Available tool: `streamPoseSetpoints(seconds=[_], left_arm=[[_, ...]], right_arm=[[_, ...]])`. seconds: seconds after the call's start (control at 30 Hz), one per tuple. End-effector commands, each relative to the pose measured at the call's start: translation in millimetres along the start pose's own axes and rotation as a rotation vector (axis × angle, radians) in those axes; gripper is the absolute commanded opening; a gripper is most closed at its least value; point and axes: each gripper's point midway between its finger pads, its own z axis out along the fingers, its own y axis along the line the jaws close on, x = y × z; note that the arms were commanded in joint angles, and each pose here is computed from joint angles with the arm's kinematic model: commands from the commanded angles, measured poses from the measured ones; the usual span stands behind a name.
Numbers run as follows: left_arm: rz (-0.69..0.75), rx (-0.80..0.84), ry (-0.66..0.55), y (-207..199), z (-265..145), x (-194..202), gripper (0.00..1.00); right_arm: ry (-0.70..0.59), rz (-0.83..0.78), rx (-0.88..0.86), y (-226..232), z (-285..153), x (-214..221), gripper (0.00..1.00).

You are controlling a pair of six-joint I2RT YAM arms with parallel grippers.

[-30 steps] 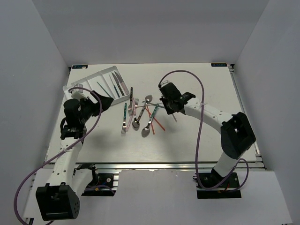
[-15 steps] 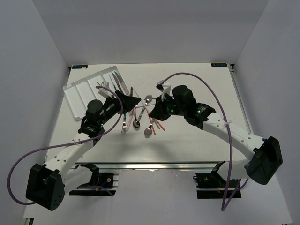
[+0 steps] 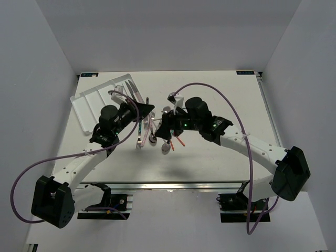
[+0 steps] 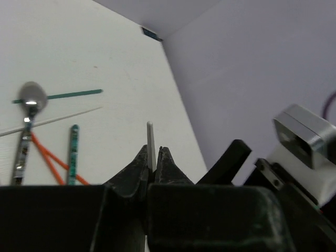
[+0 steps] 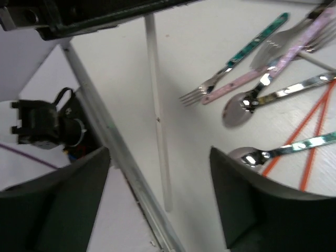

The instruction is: Sort the eating utensils into containers

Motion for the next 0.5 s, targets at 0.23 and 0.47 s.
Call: streamPoseSetpoints(seconds=[0.23,0.47], left_arm=[[0.185,-0.971,-0.171,171,-32,-136,0.0],[0.144,-1.141,-0.171,281,-10,-227,0.0]], right_arm=[[-0.132,0.102,0.406,-96,-44,-12,0.89],[-0.103,0.078,0.437,-107,-53,12,0.89]])
